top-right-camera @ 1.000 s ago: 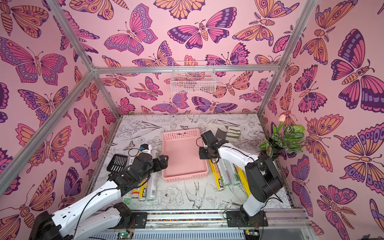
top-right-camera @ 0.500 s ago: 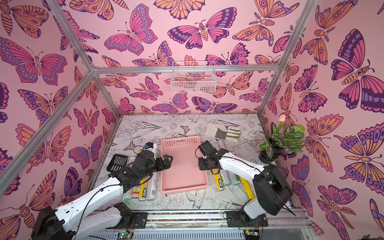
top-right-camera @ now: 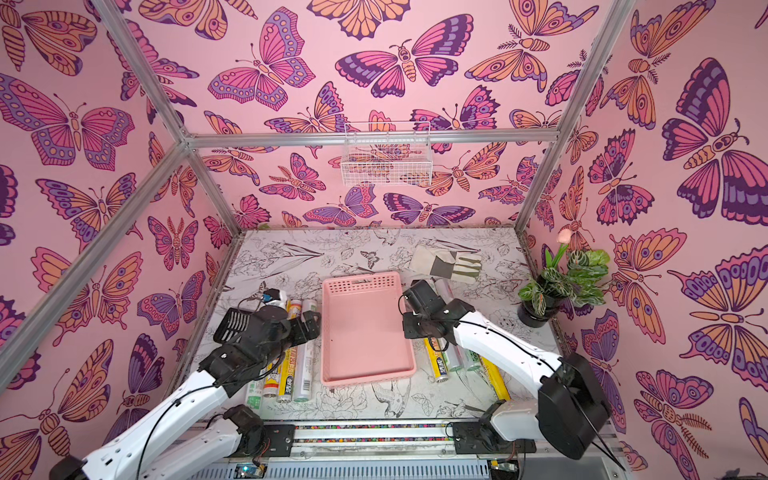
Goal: Put the plastic wrap into the basket
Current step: Move the plastic wrap to the center of the board, then pick up the plastic wrap from the center of the board.
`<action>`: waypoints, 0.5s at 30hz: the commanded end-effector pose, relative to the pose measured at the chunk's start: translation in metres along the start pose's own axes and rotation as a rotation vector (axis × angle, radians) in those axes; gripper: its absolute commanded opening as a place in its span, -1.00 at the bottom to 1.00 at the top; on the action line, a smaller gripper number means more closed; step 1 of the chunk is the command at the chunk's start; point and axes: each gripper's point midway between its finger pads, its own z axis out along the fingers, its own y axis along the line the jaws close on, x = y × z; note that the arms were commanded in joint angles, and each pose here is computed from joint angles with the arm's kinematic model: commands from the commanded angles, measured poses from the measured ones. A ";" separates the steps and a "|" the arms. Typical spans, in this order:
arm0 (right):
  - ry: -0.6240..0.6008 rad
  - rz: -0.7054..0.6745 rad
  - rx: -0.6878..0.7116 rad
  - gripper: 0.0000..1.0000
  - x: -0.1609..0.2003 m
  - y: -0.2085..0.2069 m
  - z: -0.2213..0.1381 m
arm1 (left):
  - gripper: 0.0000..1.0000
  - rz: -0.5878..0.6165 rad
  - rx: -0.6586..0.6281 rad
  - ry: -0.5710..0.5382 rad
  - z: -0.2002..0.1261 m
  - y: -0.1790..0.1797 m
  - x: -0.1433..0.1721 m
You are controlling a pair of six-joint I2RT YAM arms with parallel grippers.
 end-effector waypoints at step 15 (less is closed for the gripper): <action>-0.023 -0.345 -0.457 -0.23 -0.010 0.224 0.032 | 0.99 -0.278 -0.501 0.099 -0.004 0.154 0.038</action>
